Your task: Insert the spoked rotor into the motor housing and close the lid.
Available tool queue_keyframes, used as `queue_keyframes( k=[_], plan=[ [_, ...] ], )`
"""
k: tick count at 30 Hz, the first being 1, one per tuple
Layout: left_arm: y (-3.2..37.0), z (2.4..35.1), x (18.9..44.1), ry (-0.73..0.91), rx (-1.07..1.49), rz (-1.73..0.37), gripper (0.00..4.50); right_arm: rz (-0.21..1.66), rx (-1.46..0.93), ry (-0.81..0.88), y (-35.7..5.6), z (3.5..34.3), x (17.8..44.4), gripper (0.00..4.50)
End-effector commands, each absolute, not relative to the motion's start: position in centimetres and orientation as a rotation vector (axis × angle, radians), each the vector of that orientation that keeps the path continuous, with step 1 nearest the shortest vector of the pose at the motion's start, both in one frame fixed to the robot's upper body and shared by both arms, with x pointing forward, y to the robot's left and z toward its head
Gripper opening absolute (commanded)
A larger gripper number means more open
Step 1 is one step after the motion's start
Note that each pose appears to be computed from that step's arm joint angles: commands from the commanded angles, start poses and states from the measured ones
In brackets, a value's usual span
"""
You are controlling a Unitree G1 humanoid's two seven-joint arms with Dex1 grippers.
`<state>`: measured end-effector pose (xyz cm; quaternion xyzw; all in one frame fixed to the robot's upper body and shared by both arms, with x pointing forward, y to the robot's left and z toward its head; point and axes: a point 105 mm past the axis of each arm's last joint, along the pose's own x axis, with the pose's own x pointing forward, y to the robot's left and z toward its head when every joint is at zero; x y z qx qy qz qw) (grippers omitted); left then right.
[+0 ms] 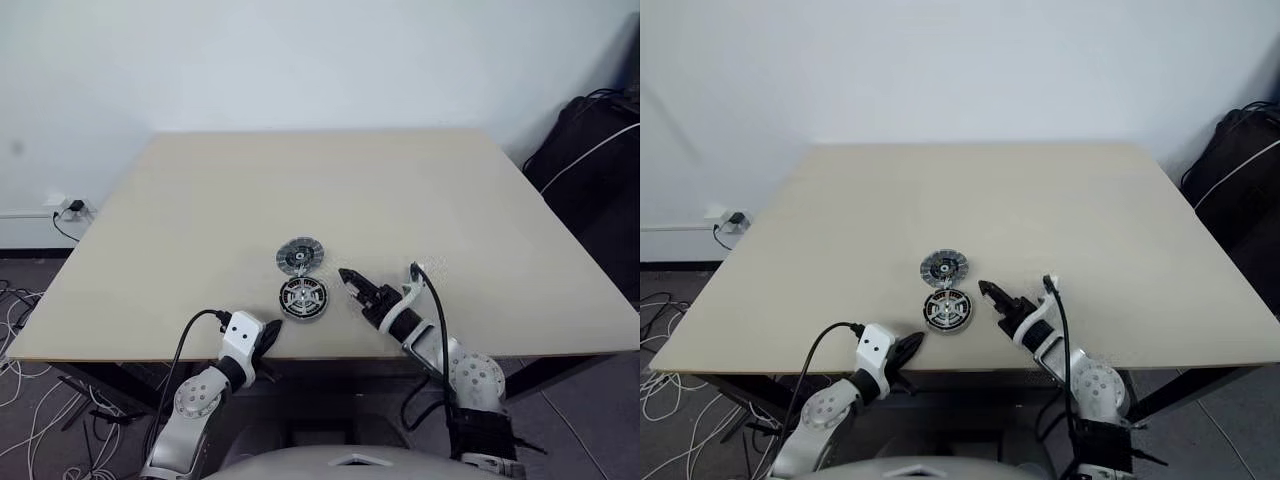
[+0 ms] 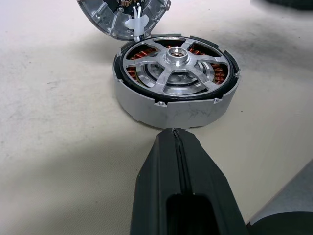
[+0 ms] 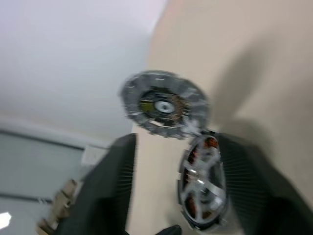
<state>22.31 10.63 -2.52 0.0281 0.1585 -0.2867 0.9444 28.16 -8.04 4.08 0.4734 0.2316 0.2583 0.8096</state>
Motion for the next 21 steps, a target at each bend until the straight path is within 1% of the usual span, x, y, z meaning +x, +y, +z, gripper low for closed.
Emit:
queue_keyframes(
  k=[1, 2, 5, 9, 11, 12, 13, 16, 21],
  plan=[
    [10.4, -1.4, 22.8, 0.276, 0.057, -0.591, 0.0, 0.663, 0.782, 0.457, -5.7, 5.8, 28.7, 1.35],
    [10.4, -1.5, 22.8, 0.276, 0.057, -0.591, 0.0, 0.678, 0.69, 0.461, -5.1, 5.6, 28.8, 1.07],
    [10.4, -1.6, 22.8, 0.278, 0.057, -0.588, 0.0, 0.723, 0.428, 0.432, -3.6, 5.4, 28.9, 0.04],
    [10.5, -1.6, 22.7, 0.278, 0.056, -0.58, 0.0, 0.77, 0.093, 0.326, -2.1, 5.7, 29.1, 0.04],
    [10.5, -1.6, 22.8, 0.277, 0.055, -0.576, 0.0, 0.806, -0.103, 0.243, -1.3, 6.0, 29.0, 0.04],
    [10.5, -1.6, 22.8, 0.277, 0.055, -0.574, 0.0, 0.817, -0.162, 0.216, -1.1, 6.0, 28.9, 0.04],
    [10.5, -1.5, 22.8, 0.276, 0.055, -0.573, 0.0, 0.822, -0.194, 0.198, -0.9, 6.0, 28.9, 0.04],
    [10.5, -1.3, 22.8, 0.273, 0.055, -0.569, 0.0, 0.829, -0.181, 0.197, -0.5, 5.9, 28.9, 0.04],
    [10.4, -1.2, 22.7, 0.27, 0.054, -0.568, 0.0, 0.804, -0.184, 0.235, -0.4, 5.2, 29.4, 0.04]
  ],
)
